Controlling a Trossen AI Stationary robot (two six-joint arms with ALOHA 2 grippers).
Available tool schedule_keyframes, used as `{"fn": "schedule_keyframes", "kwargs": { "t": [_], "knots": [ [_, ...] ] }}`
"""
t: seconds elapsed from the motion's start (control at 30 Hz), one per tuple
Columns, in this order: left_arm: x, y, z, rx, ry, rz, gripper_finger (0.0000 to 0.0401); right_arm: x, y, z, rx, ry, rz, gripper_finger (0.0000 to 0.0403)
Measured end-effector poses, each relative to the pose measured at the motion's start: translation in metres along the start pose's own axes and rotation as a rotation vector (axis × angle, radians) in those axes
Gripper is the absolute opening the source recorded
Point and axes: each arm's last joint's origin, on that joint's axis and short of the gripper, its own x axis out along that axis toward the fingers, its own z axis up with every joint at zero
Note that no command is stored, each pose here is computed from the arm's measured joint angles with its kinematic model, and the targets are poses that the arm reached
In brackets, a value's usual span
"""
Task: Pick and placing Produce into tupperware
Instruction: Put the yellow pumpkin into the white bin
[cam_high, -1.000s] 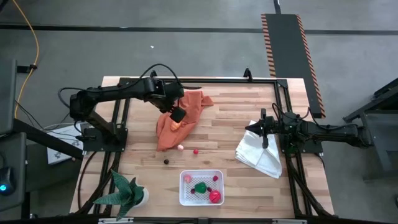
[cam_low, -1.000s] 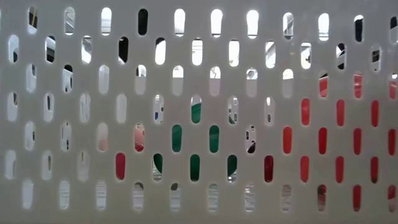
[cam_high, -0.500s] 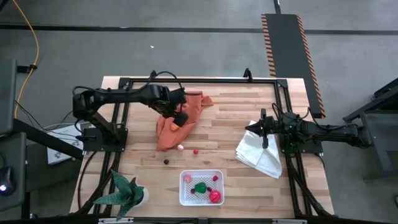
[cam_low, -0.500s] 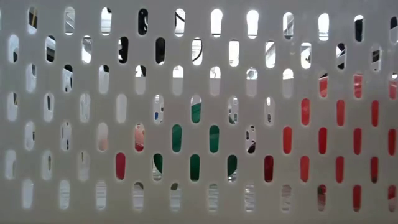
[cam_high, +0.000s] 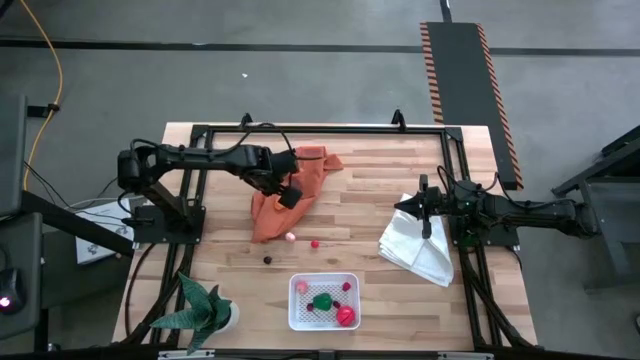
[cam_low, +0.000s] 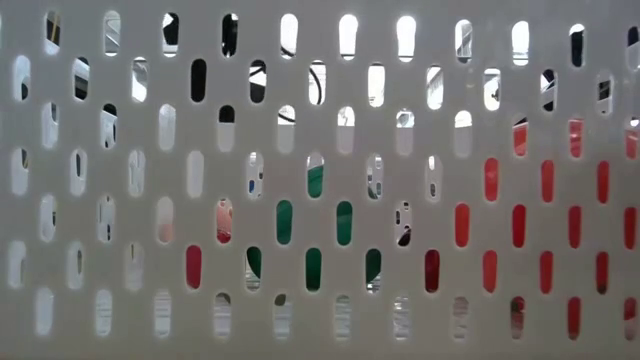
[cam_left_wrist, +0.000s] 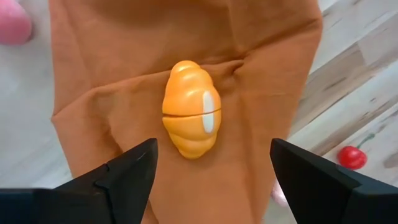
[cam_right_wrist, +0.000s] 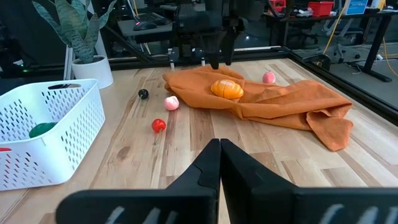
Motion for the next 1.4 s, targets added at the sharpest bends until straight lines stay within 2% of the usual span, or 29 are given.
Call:
{"fn": "schedule_keyframes", "kwargs": {
  "t": [0.3, 0.6, 1.1, 1.4],
  "knots": [
    [0.018, -0.002, 0.003, 0.008, -0.017, -0.021, 0.0301, 0.0, 0.0, 0.0, 0.0, 0.0, 0.0, 0.0],
    [0.04, -0.005, 0.006, 0.007, 0.029, -0.012, 0.0301, 0.0, 0.0, -0.001, 0.002, 0.013, -0.001, 0.0],
    [0.042, -0.002, 0.007, 0.017, -0.006, 0.068, 0.0301, 0.0, 0.0, -0.001, 0.002, 0.015, -0.001, 0.0],
    [0.052, -0.002, 0.006, 0.028, 0.038, 0.072, 0.0301, 0.0, 0.0, -0.001, 0.002, 0.015, -0.001, 0.0]
  ]
}}
